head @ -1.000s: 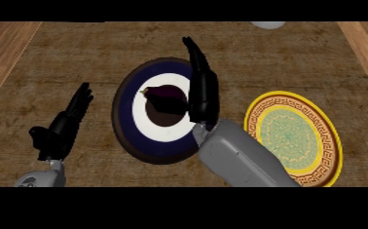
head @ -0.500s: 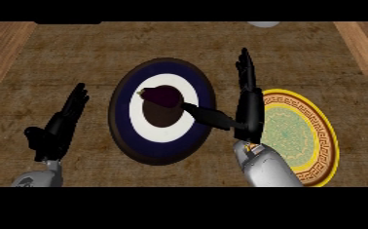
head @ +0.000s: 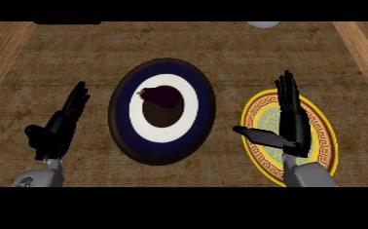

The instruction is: Pick the eggplant from the plate and place it in the plate

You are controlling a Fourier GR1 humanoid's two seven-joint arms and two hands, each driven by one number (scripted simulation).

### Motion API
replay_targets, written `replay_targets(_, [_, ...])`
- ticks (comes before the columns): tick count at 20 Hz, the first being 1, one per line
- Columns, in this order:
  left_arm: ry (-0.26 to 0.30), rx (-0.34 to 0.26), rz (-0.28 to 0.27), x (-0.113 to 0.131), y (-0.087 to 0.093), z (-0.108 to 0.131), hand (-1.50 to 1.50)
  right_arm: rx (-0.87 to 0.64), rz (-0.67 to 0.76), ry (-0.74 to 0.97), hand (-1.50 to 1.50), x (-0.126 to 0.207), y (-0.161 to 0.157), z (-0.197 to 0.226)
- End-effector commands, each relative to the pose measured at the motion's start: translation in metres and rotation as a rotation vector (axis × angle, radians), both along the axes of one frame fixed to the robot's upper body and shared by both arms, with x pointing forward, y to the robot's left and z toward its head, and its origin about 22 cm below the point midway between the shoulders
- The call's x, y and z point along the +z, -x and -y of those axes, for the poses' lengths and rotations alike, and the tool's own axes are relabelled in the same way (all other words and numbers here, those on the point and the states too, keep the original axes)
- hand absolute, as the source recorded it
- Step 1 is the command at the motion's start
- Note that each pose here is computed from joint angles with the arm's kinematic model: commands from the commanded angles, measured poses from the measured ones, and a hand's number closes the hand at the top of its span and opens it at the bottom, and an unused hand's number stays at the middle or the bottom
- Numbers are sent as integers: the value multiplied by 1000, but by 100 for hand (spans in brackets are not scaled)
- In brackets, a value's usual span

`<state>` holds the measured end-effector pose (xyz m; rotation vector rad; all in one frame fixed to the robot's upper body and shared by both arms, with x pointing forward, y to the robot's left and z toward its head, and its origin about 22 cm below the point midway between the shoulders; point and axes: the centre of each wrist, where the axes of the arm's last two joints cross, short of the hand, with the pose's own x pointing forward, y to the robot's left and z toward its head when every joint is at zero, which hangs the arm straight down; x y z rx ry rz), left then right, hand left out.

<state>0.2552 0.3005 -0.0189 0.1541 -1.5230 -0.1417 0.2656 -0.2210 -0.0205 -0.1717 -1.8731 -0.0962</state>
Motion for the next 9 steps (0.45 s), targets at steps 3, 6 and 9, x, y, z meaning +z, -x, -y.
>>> replay_targets(3, [-1, -18, 17, -2, -1, 2, 0, 43, -9, 54, -150, -47, -4, 36])
replay_targets(6, [4, 14, 5, 12, -6, 8, 0, 32, 12, 65, -150, -51, -10, 52])
replay_targets(9, [-18, 2, -1, -12, -1, -5, 0, 16, 30, 61, -150, -60, -18, 47])
